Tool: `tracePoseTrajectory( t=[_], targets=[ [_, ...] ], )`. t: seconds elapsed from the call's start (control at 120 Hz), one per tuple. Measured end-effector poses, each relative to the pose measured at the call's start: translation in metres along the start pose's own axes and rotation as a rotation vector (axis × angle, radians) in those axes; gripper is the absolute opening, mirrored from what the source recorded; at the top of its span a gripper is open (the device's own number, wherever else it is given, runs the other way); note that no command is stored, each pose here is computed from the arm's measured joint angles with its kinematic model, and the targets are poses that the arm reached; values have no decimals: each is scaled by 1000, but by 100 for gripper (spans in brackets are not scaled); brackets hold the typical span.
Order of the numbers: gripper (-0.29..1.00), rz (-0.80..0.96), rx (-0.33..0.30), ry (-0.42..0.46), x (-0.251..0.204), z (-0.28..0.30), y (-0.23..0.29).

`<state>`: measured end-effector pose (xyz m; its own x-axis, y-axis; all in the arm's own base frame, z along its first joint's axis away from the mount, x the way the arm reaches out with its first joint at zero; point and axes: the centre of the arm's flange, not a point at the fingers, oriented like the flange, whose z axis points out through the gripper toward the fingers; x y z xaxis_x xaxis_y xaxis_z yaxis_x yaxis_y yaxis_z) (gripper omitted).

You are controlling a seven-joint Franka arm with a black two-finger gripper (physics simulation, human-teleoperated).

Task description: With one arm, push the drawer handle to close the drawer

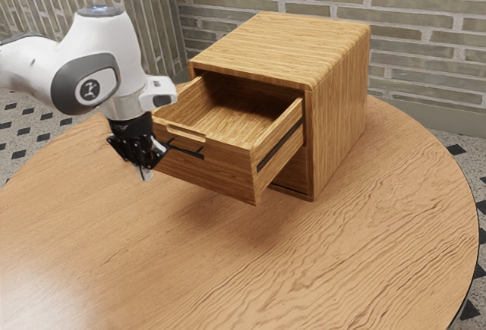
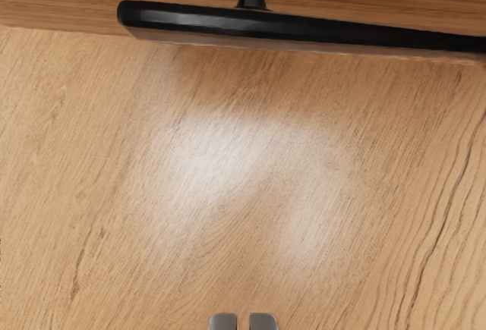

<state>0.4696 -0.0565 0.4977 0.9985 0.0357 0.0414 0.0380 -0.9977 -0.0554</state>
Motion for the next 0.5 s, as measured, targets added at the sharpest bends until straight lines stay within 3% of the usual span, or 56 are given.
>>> tracePoseTrajectory(
  t=[0.283, 0.5],
  targets=[
    [-8, 171, 20, 102, 15, -3, 16],
    [-8, 233, 9, 141, 54, -4, 21]
  ],
)
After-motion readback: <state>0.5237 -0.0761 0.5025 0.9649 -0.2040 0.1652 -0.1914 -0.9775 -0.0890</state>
